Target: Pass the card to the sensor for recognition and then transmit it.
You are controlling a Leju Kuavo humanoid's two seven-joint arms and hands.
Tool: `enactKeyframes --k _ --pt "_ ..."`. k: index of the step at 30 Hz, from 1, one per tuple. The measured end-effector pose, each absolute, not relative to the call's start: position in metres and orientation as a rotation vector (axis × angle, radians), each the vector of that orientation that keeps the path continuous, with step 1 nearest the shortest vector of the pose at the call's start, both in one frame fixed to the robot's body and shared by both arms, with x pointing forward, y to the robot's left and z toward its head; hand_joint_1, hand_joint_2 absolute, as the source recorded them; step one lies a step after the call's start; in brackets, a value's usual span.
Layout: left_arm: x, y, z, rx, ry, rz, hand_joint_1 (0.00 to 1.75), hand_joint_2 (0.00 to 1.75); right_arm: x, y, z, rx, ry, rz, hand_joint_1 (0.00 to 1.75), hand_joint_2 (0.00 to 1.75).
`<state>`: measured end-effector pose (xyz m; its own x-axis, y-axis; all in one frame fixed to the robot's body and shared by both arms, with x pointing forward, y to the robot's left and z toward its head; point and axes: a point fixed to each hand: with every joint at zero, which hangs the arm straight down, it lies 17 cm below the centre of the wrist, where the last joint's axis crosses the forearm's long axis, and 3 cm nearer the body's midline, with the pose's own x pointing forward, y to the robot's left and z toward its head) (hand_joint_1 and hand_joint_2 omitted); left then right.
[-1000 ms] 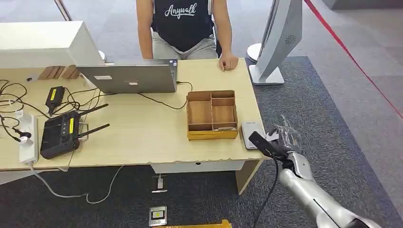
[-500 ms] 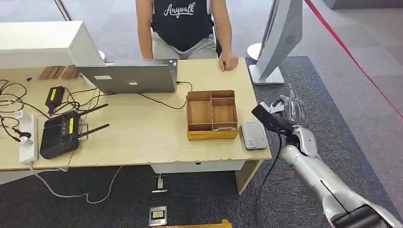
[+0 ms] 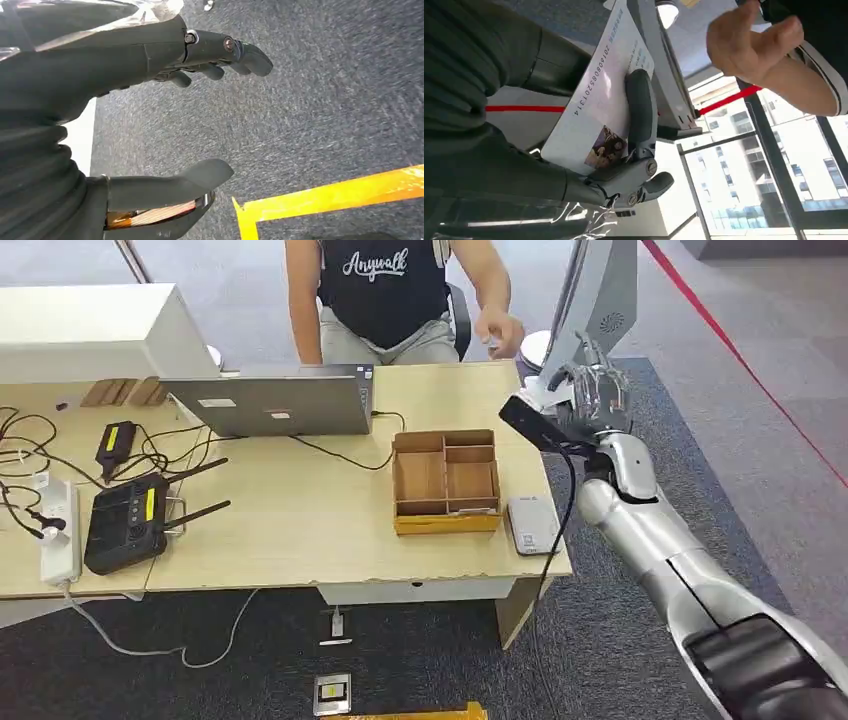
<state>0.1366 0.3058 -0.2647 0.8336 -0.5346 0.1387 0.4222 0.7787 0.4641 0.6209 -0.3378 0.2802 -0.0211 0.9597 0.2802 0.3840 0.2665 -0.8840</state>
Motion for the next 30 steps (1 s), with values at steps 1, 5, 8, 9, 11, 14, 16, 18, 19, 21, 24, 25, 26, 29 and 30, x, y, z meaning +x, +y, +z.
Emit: enactKeyframes --k 1,5,8,9,11,14,16,18,19,21,24,25,26,29,30 --pt "0.138 0.306 -0.264 0.435 -0.274 -0.527 0.00 1.75 0.623 -0.333 0.284 -1.279 -1.589 0.759 1.75 1.75" --pt "0.140 0.305 -0.264 0.433 -0.275 -0.530 0.00 1.75 0.627 -0.323 0.292 -1.280 -1.602 0.765 1.75 1.75" --pt "0.140 0.305 -0.264 0.434 -0.277 -0.535 0.00 1.75 0.628 -0.319 0.292 -1.276 -1.603 0.772 1.75 1.75" --pt "0.140 0.305 -0.264 0.434 -0.278 -0.538 0.00 1.75 0.629 -0.317 0.292 -1.276 -1.603 0.775 1.75 1.75" --pt "0.141 0.305 -0.264 0.434 -0.278 -0.539 0.00 1.75 0.629 -0.315 0.291 -1.275 -1.603 0.781 1.75 1.75" --pt "0.141 0.305 -0.264 0.435 -0.279 -0.545 0.00 1.75 0.630 -0.313 0.289 -1.273 -1.599 0.789 1.75 1.75" --pt "0.141 0.304 -0.264 0.435 -0.280 -0.548 0.00 1.75 0.630 -0.311 0.287 -1.273 -1.593 0.801 1.75 1.75" --pt "0.141 0.304 -0.264 0.433 -0.279 -0.553 0.00 1.75 0.632 -0.307 0.285 -1.275 -1.581 0.834 1.75 1.75" --pt "0.142 0.304 -0.264 0.433 -0.277 -0.556 0.00 1.75 0.634 -0.302 0.286 -1.277 -1.573 0.852 1.75 1.75" --pt "0.143 0.304 -0.264 0.433 -0.273 -0.560 0.00 1.75 0.638 -0.295 0.291 -1.290 -1.564 0.878 1.75 1.75" --pt "0.143 0.304 -0.264 0.432 -0.273 -0.562 0.00 0.00 0.645 -0.282 0.302 -1.302 -1.562 0.903 1.75 1.75" --pt "0.143 0.304 -0.264 0.432 -0.273 -0.563 0.00 0.00 0.647 -0.278 0.305 -1.304 -1.562 0.910 1.75 1.75" --pt "0.143 0.304 -0.264 0.432 -0.273 -0.563 0.00 0.00 0.649 -0.273 0.308 -1.305 -1.561 0.922 1.75 1.75" --pt "0.142 0.305 -0.264 0.436 -0.267 -0.560 0.00 0.00 0.653 -0.259 0.314 -1.303 -1.562 0.943 1.75 1.75" --pt "0.141 0.306 -0.264 0.436 -0.264 -0.556 0.00 0.00 0.653 -0.255 0.314 -1.301 -1.563 0.949 1.75 1.75"
